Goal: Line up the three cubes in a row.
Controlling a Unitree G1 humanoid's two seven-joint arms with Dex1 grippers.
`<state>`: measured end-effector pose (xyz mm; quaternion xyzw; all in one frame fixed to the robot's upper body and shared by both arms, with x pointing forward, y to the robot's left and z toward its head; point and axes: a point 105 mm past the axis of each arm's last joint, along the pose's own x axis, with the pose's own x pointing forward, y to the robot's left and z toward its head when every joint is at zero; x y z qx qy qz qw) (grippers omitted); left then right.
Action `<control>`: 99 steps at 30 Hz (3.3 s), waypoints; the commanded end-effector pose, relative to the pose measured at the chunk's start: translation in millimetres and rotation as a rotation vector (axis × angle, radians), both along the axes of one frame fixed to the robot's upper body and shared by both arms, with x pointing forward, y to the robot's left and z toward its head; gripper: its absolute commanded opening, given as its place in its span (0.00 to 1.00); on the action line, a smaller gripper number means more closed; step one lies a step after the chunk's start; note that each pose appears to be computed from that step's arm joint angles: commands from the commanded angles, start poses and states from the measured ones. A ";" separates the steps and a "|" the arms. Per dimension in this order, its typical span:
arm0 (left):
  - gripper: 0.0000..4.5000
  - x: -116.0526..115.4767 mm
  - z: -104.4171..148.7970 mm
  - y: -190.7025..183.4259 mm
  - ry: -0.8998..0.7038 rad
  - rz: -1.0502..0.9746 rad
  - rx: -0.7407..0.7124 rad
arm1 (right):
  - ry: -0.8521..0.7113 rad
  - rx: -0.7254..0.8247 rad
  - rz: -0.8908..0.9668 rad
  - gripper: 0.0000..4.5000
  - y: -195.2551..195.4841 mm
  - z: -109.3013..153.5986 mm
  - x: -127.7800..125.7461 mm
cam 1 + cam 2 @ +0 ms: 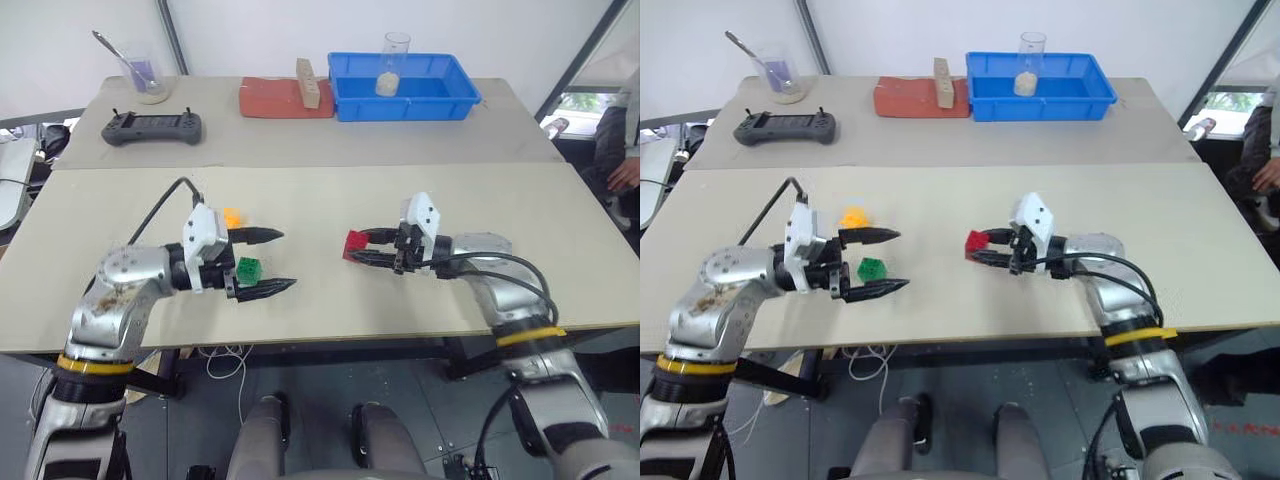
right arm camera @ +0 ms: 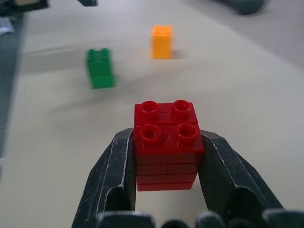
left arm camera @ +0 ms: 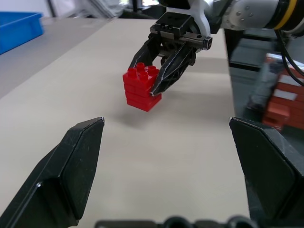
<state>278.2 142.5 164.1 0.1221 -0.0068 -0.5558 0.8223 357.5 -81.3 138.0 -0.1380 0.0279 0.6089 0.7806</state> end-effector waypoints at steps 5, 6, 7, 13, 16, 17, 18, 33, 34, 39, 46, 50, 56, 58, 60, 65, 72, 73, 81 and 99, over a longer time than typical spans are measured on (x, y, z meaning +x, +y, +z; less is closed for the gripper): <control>1.00 -39.9 2.0 8.4 -0.006 0.082 -0.009 | -0.038 -0.052 0.199 0.32 11.9 -4.4 2.0; 1.00 -42.3 1.4 10.1 -0.002 0.096 -0.007 | -0.032 -0.060 0.222 0.32 13.2 -6.9 0.1; 1.00 -43.6 1.0 12.0 0.002 0.111 -0.008 | -0.018 -0.068 0.246 0.32 14.1 -10.3 -2.5; 1.00 -44.6 -0.4 16.4 0.015 0.147 -0.010 | 0.021 -0.100 0.322 0.32 17.4 -25.4 -12.5; 1.00 -41.9 -0.6 16.3 0.016 0.149 -0.010 | 0.011 -0.120 0.310 0.43 15.0 -28.9 -9.9; 1.00 -41.1 -0.7 16.5 0.018 0.150 -0.011 | 0.007 -0.129 0.307 0.55 13.1 -29.5 -9.0; 1.00 -40.4 -1.3 16.8 0.019 0.150 -0.011 | 0.008 -0.138 0.302 0.63 10.1 -29.8 -7.9; 1.00 -24.9 -37.7 37.0 -0.015 0.593 -0.098 | -0.103 0.038 0.123 0.99 -8.0 46.6 -26.3; 1.00 -24.4 -42.6 37.2 -0.015 0.637 -0.109 | -0.091 0.060 0.114 0.99 -5.0 53.3 -36.0; 1.00 -8.7 -61.5 35.5 -0.044 0.850 -0.163 | -0.068 0.047 0.060 0.99 5.4 63.1 -74.2; 1.00 16.6 -80.3 17.1 -0.033 0.917 -0.176 | -0.056 0.034 -0.007 0.99 2.1 65.6 -81.5; 1.00 21.3 -84.7 7.0 -0.021 0.891 -0.181 | -0.067 0.035 -0.034 0.99 -1.3 71.5 -78.8; 0.38 27.3 -81.6 8.3 -0.036 0.890 -0.191 | -0.070 0.032 -0.052 1.00 -4.5 72.8 -77.9; 0.28 27.6 -81.5 10.3 -0.037 0.892 -0.191 | -0.071 0.032 -0.053 1.00 -4.7 72.3 -78.4; 0.28 26.8 -81.7 10.7 -0.035 0.879 -0.185 | -0.072 0.031 -0.056 1.00 -5.0 71.5 -78.5; 0.28 30.0 -60.3 5.7 -0.017 0.662 -0.183 | -0.071 0.025 -0.055 1.00 -8.1 70.5 -81.1; 0.28 15.8 -39.3 -9.3 0.086 0.024 -0.023 | -0.066 -0.006 -0.041 1.00 -16.8 67.4 -81.9; 0.28 17.7 -42.4 -9.1 0.092 -0.028 0.014 | -0.067 -0.009 -0.044 1.00 -17.4 67.1 -81.1; 0.28 37.9 -64.3 -13.0 0.106 -0.208 0.134 | -0.075 -0.017 -0.077 1.00 -23.2 67.3 -83.5; 0.51 48.7 -78.5 -27.4 0.057 -0.272 0.154 | -0.076 -0.024 -0.102 1.00 -25.6 67.6 -85.0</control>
